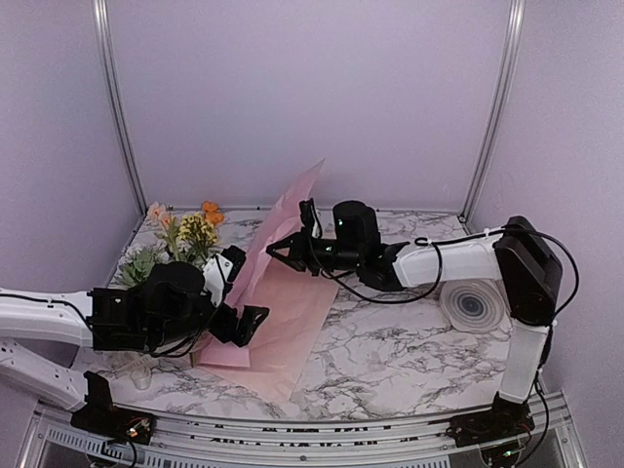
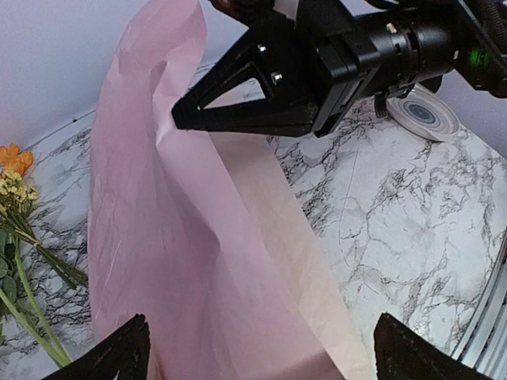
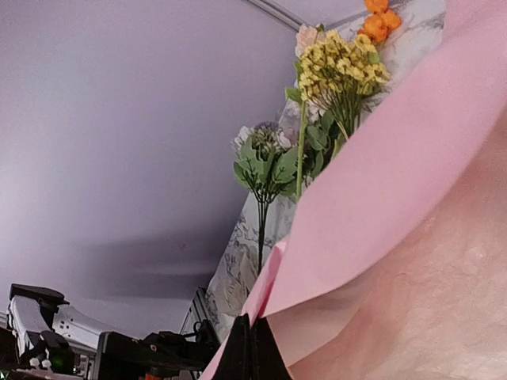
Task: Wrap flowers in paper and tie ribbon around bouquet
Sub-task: Pass from the right arm to the left
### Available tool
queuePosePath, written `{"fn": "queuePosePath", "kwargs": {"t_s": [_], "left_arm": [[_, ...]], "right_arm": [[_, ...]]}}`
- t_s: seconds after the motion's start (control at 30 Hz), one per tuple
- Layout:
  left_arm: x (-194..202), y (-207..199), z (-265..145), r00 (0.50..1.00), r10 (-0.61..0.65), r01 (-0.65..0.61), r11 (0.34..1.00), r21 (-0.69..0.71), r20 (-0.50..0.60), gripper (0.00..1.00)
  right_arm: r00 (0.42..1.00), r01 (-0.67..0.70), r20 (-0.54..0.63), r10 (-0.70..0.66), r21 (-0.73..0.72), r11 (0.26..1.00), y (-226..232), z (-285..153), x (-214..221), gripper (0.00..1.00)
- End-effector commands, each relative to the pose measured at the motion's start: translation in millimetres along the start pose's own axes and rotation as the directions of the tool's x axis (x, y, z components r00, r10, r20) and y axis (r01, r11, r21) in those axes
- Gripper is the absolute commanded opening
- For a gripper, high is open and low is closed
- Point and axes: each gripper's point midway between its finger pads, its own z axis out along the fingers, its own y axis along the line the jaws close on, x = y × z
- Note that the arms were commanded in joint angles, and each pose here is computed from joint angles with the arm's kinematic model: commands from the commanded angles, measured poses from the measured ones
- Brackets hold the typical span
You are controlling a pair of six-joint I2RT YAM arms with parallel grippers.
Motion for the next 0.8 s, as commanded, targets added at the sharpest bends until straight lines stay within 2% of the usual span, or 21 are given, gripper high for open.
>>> {"fn": "queuePosePath", "kwargs": {"t_s": [0.0,0.17,0.27,0.33,0.47,0.6,0.7,0.73,0.77], "left_arm": [[-20.4,11.8,5.6,0.994,0.109,-0.110,0.964,-0.241,-0.016,0.99],[-32.4,30.5,7.4,0.988,0.147,-0.156,0.894,-0.420,-0.054,0.99],[-32.3,36.7,4.9,0.988,0.135,-0.152,0.874,-0.461,-0.071,0.98],[-30.7,36.8,3.4,0.990,0.119,-0.139,0.879,-0.456,-0.072,0.92],[-26.1,35.4,3.3,0.991,0.107,-0.130,0.888,-0.441,-0.077,0.65],[-22.1,38.3,0.1,0.994,0.086,-0.109,0.891,-0.441,-0.071,0.28],[-23.5,39.8,-5.1,0.998,0.056,-0.066,0.899,-0.432,-0.037,0.06],[-24.2,38.4,-6.4,0.998,0.050,-0.059,0.906,-0.420,-0.033,0.00],[-25.7,38.0,-7.9,0.999,0.044,-0.050,0.909,-0.413,-0.025,0.00]], "right_arm": [[0.991,0.092,0.095,-0.095,0.041,0.995,27.5,-8.4,-6.3,0.00],[0.970,0.169,0.162,-0.180,0.080,0.982,53.1,-24.3,-18.5,0.00],[0.960,0.194,0.188,-0.208,0.091,0.977,60.7,-32.8,-24.4,0.00],[0.956,0.206,0.193,-0.220,0.093,0.974,63.0,-35.9,-25.6,0.00],[0.955,0.225,0.181,-0.236,0.078,0.971,65.2,-37.5,-21.4,0.00],[0.952,0.248,0.168,-0.255,0.060,0.967,65.5,-35.2,-17.3,0.00],[0.944,0.276,0.165,-0.284,0.068,0.959,64.8,-35.4,-17.0,0.00],[0.941,0.284,0.167,-0.293,0.075,0.956,63.8,-36.4,-17.1,0.00],[0.938,0.294,0.168,-0.304,0.080,0.952,64.1,-37.5,-17.4,0.00]]}}
